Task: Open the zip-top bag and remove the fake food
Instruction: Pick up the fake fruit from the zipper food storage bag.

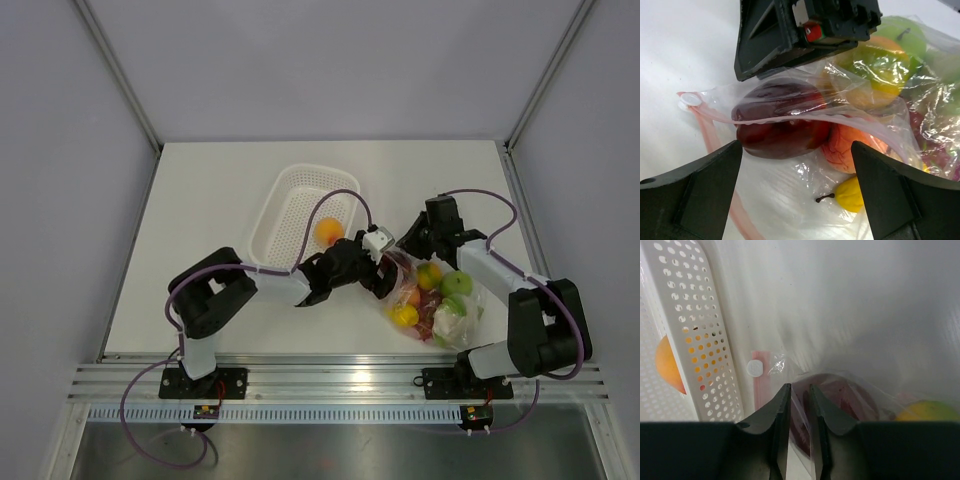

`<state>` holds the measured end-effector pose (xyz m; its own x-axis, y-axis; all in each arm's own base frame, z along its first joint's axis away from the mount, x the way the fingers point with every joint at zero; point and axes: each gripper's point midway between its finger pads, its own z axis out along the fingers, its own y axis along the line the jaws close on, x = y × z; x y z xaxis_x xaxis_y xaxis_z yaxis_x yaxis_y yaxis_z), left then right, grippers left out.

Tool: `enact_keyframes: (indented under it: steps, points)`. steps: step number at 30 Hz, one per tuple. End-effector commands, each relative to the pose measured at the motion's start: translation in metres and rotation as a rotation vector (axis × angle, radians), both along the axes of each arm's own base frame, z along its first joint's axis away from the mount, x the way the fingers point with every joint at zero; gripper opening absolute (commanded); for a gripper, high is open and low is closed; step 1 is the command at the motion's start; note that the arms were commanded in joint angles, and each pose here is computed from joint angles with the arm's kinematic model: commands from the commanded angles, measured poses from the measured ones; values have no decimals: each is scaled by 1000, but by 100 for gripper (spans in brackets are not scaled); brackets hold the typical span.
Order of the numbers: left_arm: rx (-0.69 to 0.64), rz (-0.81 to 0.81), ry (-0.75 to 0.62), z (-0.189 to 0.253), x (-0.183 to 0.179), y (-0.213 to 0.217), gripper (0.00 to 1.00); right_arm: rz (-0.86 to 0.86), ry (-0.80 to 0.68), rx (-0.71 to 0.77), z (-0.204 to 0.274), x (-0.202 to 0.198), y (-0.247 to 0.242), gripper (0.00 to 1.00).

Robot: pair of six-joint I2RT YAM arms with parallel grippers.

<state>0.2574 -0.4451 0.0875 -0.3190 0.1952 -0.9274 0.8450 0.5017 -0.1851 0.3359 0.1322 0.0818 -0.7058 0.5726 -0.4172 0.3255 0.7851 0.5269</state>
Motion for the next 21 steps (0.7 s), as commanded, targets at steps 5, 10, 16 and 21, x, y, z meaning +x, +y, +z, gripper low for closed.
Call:
enact_keyframes:
  steps: [5,10,16,21]
  points:
    - [12,65,-21,4,17,-6,97,65,-22,71,1,1,16,17]
    - [16,112,-32,1,23,0,99,75,-26,76,2,-2,16,12]
    - [29,90,-22,-1,24,-8,99,97,-25,103,1,-5,21,6]
    - [29,67,-7,-4,21,-12,99,101,-28,106,1,-6,22,0]
